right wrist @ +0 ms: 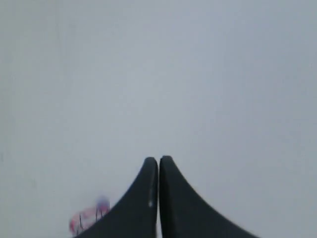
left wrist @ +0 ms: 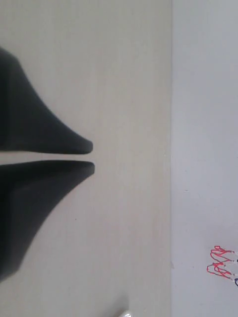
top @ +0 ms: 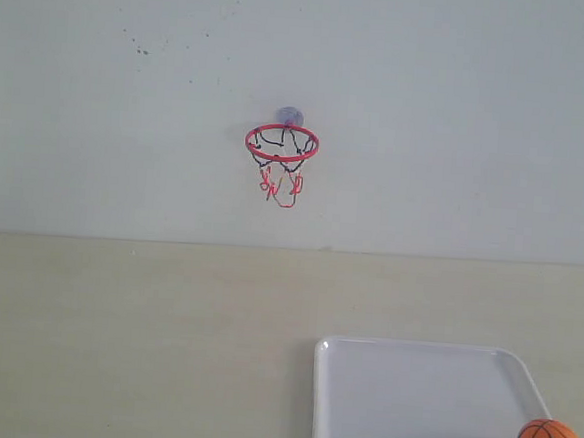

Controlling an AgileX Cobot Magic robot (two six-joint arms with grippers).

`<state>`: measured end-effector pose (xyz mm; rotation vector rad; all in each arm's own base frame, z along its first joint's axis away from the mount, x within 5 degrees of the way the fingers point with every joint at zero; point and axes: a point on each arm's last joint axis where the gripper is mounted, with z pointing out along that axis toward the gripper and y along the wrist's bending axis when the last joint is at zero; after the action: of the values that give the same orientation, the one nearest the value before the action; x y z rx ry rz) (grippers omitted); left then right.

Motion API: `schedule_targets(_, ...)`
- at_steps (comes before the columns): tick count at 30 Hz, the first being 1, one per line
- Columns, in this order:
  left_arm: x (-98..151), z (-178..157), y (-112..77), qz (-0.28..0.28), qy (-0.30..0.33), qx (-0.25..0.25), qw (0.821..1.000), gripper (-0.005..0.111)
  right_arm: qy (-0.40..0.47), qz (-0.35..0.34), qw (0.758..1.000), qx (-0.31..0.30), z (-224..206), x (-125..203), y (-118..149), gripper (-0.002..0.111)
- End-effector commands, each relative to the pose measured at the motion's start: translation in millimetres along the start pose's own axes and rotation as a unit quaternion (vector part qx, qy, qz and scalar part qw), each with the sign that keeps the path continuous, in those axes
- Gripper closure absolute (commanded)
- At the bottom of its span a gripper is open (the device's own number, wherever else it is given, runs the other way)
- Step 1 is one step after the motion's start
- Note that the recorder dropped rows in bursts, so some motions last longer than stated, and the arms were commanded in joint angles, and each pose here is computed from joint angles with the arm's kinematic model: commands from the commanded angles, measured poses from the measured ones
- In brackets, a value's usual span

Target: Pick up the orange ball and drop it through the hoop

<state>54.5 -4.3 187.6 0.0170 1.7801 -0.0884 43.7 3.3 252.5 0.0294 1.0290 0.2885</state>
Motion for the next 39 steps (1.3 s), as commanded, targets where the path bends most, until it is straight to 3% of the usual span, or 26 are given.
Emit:
schedule_targets(1, 0.3, 0.1, -0.1, 0.002, -0.004, 0.001, 1.000, 0.103, -0.174, 0.044, 0.983, 0.026, -4.5, -34.8, -5.2, 0.108)
schedule_targets(4, 0.3, 0.1, -0.1, 0.002, -0.004, 0.001, 1.000, 0.103, -0.129, 0.068, 0.988, 0.050, 6.3, -50.8, -5.4, 0.108)
schedule_targets(8, 0.3, 0.1, -0.1, 0.002, -0.004, 0.001, 1.000, 0.103, 0.009, -0.030, 0.999, 0.029, 34.8, -60.8, 6.4, 0.108)
schedule_targets(11, 0.3, 0.1, -0.1, 0.002, -0.004, 0.001, 1.000, 0.103, 0.150, -0.069, 0.986, -0.003, 59.9, -49.4, 14.3, 0.108)
schedule_targets(14, 0.3, 0.1, -0.1, 0.002, -0.004, 0.001, 1.000, 0.103, 0.286, -0.074, 0.955, -0.028, 82.0, -27.6, 18.7, 0.108)
schedule_targets(19, 0.3, 0.1, -0.1, 0.002, -0.004, 0.001, 1.000, 0.103, 0.471, -0.046, 0.880, -0.032, 102.5, 26.4, 16.8, 0.108)
schedule_targets(26, 0.3, 0.1, -0.1, 0.002, -0.004, 0.001, 1.000, 0.103, 0.650, 0.068, 0.755, 0.040, 97.4, 82.8, 13.3, 0.108)
schedule_targets(29, 0.3, 0.1, -0.1, 0.002, -0.004, 0.001, 1.000, 0.103, 0.685, 0.158, 0.704, 0.102, 93.4, 88.7, 16.9, 0.108)
schedule_targets(30, 0.3, 0.1, -0.1, 0.002, -0.004, 0.001, 1.000, 0.103, 0.688, 0.173, 0.697, 0.107, 96.1, 85.4, 19.1, 0.108)
schedule_targets(33, 0.3, 0.1, -0.1, 0.002, -0.004, 0.001, 1.000, 0.103, 0.681, 0.118, 0.719, 0.070, 108.3, 76.8, 18.3, 0.108)
schedule_targets(39, 0.3, 0.1, -0.1, 0.002, -0.004, 0.001, 1.000, 0.103, 0.681, 0.128, 0.716, 0.082, 109.1, 75.8, 18.3, 0.108)
